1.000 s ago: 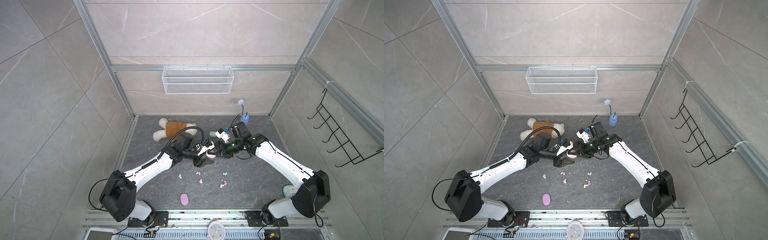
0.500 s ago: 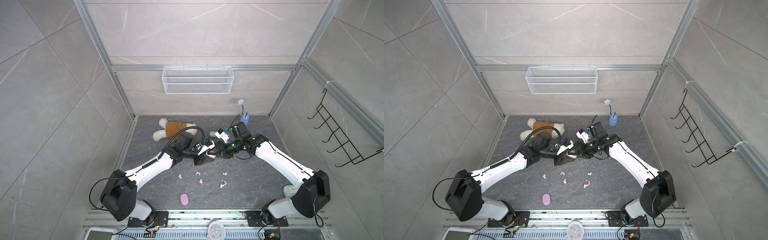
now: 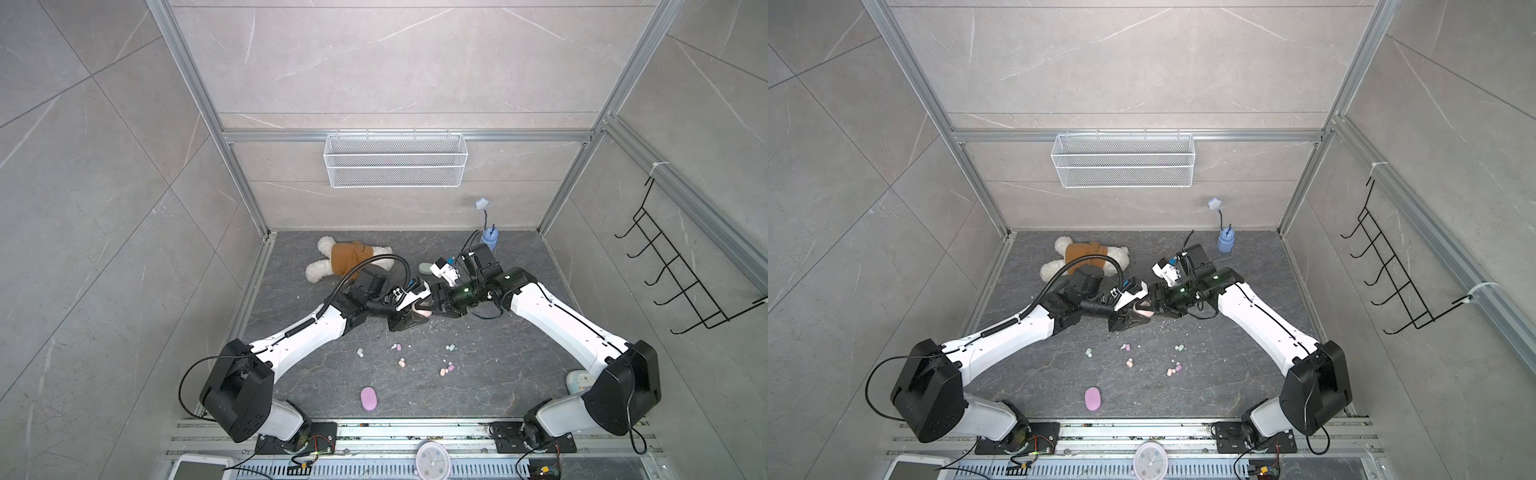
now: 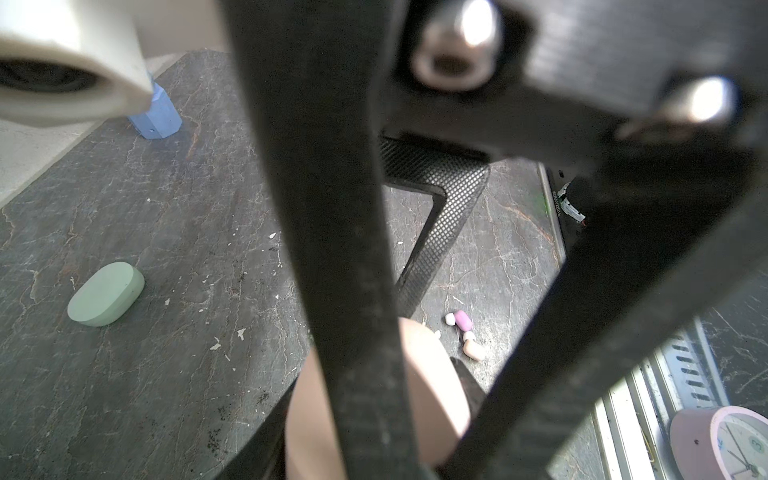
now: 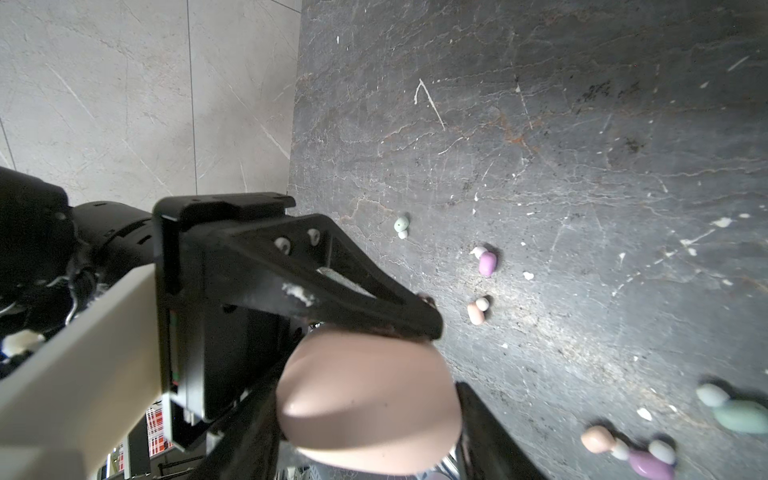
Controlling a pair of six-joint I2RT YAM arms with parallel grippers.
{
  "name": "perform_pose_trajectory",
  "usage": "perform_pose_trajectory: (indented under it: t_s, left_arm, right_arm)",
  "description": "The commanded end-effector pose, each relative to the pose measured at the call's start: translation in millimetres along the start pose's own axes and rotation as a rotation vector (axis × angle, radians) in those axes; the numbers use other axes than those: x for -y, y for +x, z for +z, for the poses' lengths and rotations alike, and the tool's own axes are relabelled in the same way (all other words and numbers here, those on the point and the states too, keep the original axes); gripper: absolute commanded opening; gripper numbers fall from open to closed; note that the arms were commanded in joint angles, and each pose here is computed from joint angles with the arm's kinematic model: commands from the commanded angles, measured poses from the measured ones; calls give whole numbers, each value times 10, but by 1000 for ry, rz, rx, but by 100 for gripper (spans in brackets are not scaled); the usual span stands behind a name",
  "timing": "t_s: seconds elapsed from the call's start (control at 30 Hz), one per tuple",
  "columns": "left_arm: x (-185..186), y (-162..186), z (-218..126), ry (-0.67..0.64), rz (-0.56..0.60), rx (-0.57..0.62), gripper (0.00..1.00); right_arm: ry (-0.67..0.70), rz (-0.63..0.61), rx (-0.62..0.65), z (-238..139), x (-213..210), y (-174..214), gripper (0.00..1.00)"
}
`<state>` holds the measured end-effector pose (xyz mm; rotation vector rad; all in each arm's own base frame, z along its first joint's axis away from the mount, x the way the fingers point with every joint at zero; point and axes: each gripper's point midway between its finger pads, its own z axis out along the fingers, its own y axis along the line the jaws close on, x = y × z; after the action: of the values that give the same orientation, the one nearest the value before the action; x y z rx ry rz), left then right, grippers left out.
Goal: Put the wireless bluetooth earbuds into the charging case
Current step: 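Close the left gripper on the pink case held by the right gripper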
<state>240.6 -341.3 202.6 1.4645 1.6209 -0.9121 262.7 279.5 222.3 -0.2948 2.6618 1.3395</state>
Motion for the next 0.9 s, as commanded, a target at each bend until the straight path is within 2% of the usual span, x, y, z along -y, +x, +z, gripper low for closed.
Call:
perform_pose_trajectory:
  t_s: [0.0, 0.3, 0.67, 0.8, 0.87]
  left_arm:
    - [126, -159, -18, 50, 58, 34, 49]
    - [141, -152, -22, 51, 63, 32, 49]
    - [138, -176, -32, 47, 71, 36, 38]
    - [145, -193, -38, 47, 72, 40, 34]
    - [142, -199, -40, 46, 69, 41, 33]
  right_arm:
    - [-27, -41, 36, -90, -159, -61, 48]
    - [-28, -36, 37, -97, -164, -58, 48]
    - [-30, -36, 39, -103, -170, -47, 48]
    - [-30, -33, 40, -106, -171, -47, 52]
    - [-29, -35, 42, -111, -168, -45, 59]
